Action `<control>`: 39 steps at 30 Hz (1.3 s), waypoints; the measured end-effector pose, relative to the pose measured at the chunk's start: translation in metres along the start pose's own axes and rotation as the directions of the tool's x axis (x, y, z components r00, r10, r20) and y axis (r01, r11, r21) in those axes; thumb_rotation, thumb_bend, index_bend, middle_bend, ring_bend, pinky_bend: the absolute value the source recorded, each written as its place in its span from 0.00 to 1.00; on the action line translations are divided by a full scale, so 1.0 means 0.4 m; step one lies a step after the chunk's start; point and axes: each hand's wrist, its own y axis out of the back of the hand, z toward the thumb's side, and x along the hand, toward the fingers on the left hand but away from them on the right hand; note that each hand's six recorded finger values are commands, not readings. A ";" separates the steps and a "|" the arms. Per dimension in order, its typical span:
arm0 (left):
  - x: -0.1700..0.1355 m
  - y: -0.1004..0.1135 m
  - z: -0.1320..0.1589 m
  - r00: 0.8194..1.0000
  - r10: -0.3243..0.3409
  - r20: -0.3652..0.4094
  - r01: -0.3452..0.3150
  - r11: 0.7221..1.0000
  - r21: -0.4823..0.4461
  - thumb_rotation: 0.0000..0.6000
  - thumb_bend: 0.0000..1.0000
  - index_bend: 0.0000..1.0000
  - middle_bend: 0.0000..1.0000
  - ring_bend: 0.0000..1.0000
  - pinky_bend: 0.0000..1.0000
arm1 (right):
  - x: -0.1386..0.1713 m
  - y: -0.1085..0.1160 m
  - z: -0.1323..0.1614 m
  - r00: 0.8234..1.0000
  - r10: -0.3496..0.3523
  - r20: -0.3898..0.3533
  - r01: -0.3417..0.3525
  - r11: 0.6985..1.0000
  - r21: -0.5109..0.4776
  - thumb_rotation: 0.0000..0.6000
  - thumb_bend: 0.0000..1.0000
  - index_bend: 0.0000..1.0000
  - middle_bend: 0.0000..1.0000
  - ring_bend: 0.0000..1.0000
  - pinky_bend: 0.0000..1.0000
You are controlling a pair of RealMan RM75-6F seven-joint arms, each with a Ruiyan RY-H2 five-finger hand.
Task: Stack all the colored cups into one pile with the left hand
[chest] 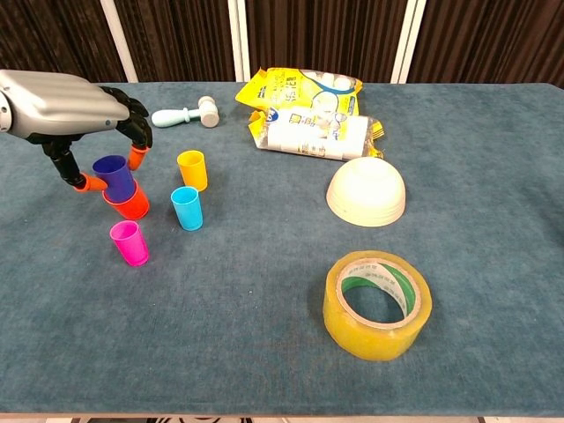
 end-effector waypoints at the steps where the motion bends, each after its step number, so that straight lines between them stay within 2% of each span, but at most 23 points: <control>1: 0.000 -0.001 -0.002 1.000 -0.001 -0.002 0.001 1.000 0.006 1.00 0.35 0.31 0.17 0.00 0.01 | 0.000 0.000 0.000 1.000 0.000 0.001 0.000 1.000 -0.001 1.00 0.31 0.09 0.04 0.10 0.04; 6: 0.002 -0.003 -0.011 1.000 -0.002 -0.016 0.002 1.000 0.024 1.00 0.29 0.12 0.14 0.00 0.01 | 0.000 0.002 -0.001 1.000 -0.003 0.004 0.003 1.000 -0.002 1.00 0.31 0.09 0.04 0.10 0.04; 9: 0.005 -0.006 -0.014 1.000 -0.006 -0.022 0.006 1.000 0.030 1.00 0.28 0.07 0.13 0.00 0.01 | 0.000 0.002 -0.001 1.000 -0.003 0.005 0.003 1.000 -0.001 1.00 0.31 0.09 0.04 0.10 0.04; 15: 0.014 0.014 -0.012 0.999 0.016 -0.029 -0.015 1.000 0.024 1.00 0.28 0.07 0.14 0.00 0.01 | 0.000 0.002 -0.002 1.000 -0.004 0.009 0.004 1.000 -0.002 1.00 0.31 0.09 0.04 0.10 0.04; 20: 0.032 0.077 -0.012 0.991 0.120 -0.052 -0.120 0.993 -0.014 1.00 0.26 0.08 0.14 0.00 0.01 | 0.000 0.002 -0.002 1.000 -0.005 0.010 0.005 1.000 -0.002 1.00 0.31 0.09 0.04 0.10 0.04; 25: 0.073 0.125 -0.017 0.983 0.167 -0.072 -0.171 0.984 -0.042 1.00 0.24 0.09 0.14 0.00 0.01 | -0.001 0.002 -0.004 1.000 -0.007 0.015 0.007 1.000 -0.002 1.00 0.30 0.09 0.04 0.10 0.04; 32: 0.149 0.148 -0.002 0.989 0.125 -0.079 -0.132 0.988 -0.078 1.00 0.22 0.11 0.14 0.00 0.01 | -0.003 0.003 -0.009 1.000 -0.007 0.023 0.007 1.000 -0.004 1.00 0.30 0.09 0.04 0.10 0.04; 39: 0.208 0.128 0.036 0.996 0.056 -0.063 -0.061 0.996 -0.071 1.00 0.20 0.16 0.15 0.00 0.00 | -0.007 0.000 -0.014 0.999 -0.005 0.032 0.005 1.000 -0.005 1.00 0.30 0.09 0.04 0.10 0.04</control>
